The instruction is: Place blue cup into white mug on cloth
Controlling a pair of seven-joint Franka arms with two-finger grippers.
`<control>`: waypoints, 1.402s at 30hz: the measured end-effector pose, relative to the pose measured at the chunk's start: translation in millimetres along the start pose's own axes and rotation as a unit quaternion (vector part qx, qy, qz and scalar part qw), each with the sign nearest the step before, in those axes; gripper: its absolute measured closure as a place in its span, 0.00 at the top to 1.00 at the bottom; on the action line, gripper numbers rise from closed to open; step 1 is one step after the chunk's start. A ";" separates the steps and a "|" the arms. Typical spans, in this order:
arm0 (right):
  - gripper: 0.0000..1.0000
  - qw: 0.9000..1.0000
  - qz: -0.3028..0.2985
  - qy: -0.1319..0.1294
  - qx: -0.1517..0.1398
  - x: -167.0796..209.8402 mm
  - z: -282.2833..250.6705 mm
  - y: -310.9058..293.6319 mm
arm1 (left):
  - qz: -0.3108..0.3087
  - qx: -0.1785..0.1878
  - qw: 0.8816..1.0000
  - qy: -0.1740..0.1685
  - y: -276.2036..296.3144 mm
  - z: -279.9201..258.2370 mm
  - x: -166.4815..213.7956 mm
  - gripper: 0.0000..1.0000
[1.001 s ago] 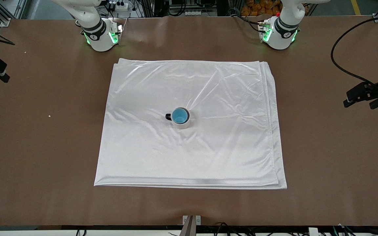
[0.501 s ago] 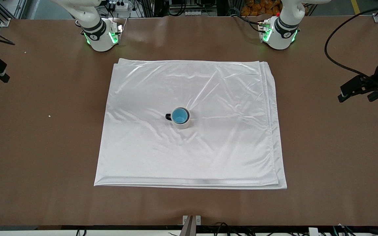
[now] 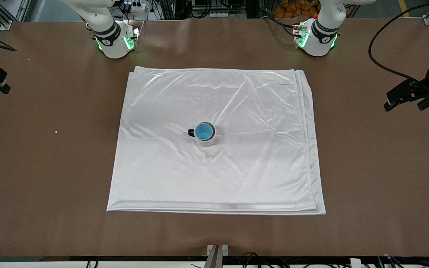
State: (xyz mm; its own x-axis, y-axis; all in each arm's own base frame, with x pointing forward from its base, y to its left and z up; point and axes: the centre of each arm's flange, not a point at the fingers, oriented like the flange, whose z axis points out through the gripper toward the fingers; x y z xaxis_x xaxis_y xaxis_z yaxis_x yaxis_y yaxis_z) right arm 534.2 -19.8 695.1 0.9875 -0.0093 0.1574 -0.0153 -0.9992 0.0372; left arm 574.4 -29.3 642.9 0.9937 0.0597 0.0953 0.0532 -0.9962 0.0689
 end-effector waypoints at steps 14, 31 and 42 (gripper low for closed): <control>1.00 1.000 0.000 -0.003 0.000 1.4 3.4 0.2 | 0.004 0.001 1.000 0.004 -13.0 -2.7 1.4 1.00; 1.00 1.000 0.013 -0.022 0.001 7.5 21.7 15.6 | 0.004 0.001 1.000 0.005 -12.7 -4.0 1.7 1.00; 1.00 0.999 0.024 -0.029 0.000 10.4 30.9 27.7 | 0.006 0.001 1.000 0.003 -11.1 -1.8 2.4 1.00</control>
State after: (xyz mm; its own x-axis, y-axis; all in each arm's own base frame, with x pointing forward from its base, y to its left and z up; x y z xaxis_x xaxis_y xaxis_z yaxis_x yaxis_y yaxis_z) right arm 548.9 -48.8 667.3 0.9932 -0.0588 0.1007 -0.0622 -0.9976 0.0307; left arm 576.0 -17.9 644.2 0.9935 0.0491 0.1029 0.0425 -0.9970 0.0652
